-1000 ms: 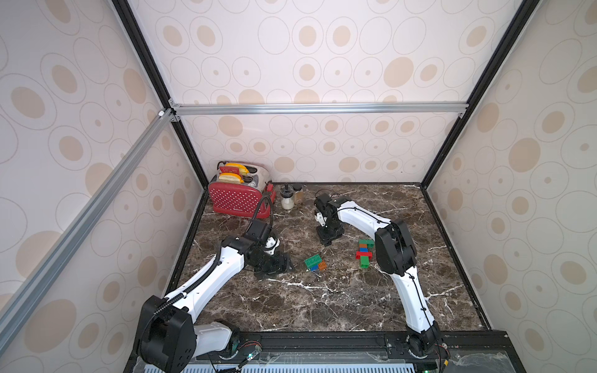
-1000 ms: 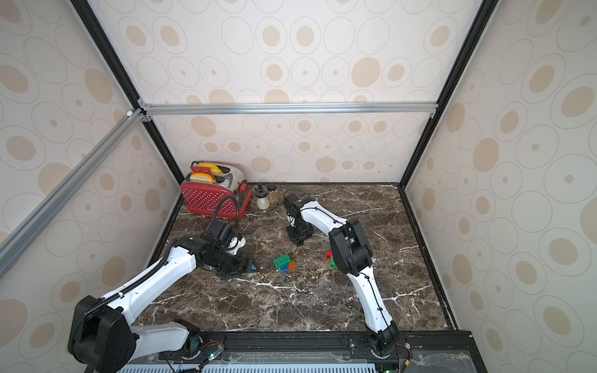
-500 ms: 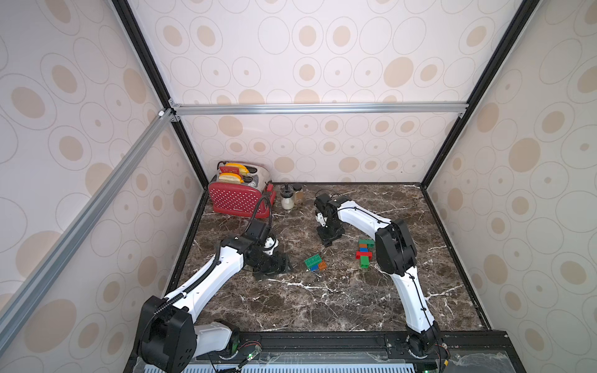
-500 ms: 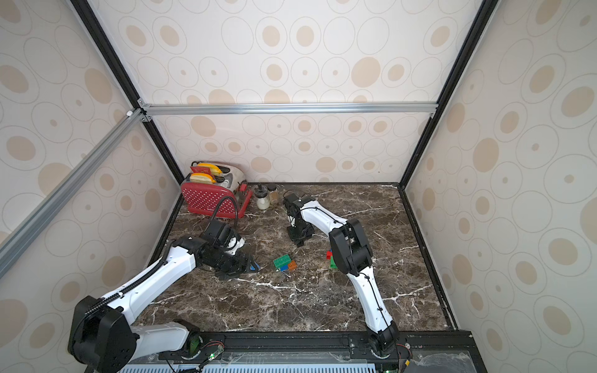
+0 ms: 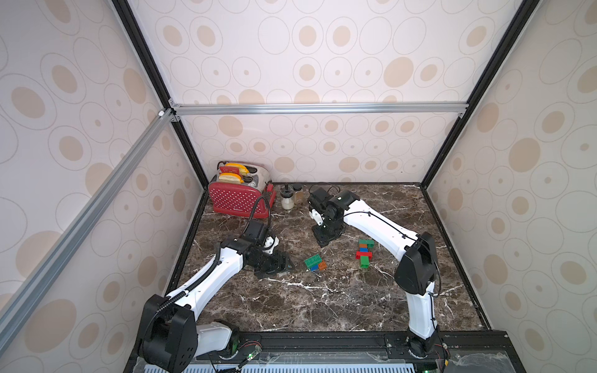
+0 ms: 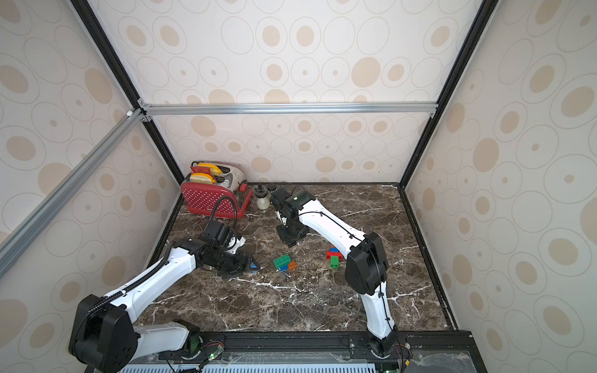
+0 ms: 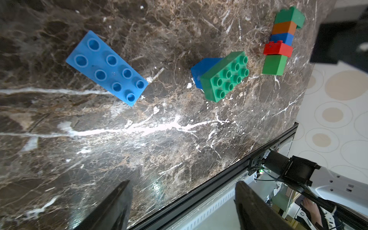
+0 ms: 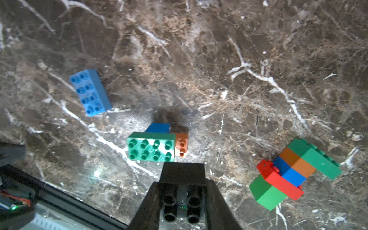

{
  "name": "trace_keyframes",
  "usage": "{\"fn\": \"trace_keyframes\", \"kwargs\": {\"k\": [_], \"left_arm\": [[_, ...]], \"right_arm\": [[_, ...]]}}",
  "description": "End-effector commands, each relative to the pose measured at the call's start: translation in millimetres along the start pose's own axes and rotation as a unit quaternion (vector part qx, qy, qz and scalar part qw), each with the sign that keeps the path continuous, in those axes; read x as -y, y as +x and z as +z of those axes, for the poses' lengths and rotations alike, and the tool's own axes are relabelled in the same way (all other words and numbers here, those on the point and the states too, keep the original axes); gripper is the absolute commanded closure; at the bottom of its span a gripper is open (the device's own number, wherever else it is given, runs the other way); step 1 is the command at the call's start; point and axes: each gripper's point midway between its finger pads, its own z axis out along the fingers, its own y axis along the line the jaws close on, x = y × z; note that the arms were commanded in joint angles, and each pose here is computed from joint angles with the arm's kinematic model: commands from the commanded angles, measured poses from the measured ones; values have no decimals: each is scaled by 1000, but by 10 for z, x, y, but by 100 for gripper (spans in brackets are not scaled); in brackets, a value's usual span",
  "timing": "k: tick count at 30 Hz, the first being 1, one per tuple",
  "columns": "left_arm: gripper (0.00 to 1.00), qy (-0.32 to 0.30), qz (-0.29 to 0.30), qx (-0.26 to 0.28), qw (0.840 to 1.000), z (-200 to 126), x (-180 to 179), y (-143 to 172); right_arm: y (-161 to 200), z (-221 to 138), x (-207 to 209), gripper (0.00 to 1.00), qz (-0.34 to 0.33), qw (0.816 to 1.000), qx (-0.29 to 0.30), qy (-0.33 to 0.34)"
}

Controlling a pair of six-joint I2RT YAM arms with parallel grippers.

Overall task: Assemble the letter f with lego
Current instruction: Pick up the lego brick from the center of the board, then assemble the lego brick with the lego brick.

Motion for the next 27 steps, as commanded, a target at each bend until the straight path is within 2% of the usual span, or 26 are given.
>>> {"fn": "trace_keyframes", "kwargs": {"k": [1,5,13,27], "left_arm": [[18,21,-9,14,1000,-32,26,-63],[18,16,-31,21,999,-84,-102,-38],[17,-6,-31,25,999,-132,-214,36],[17,-5,-28,27,999,-139,-225,36]], "right_arm": [[182,84,-188,67,8,1000,-27,1],[252,193,-332,67,0,999,-42,9],[319,343,-410,67,5,998,-60,26],[397,573,-377,67,18,996,-81,42]]}}
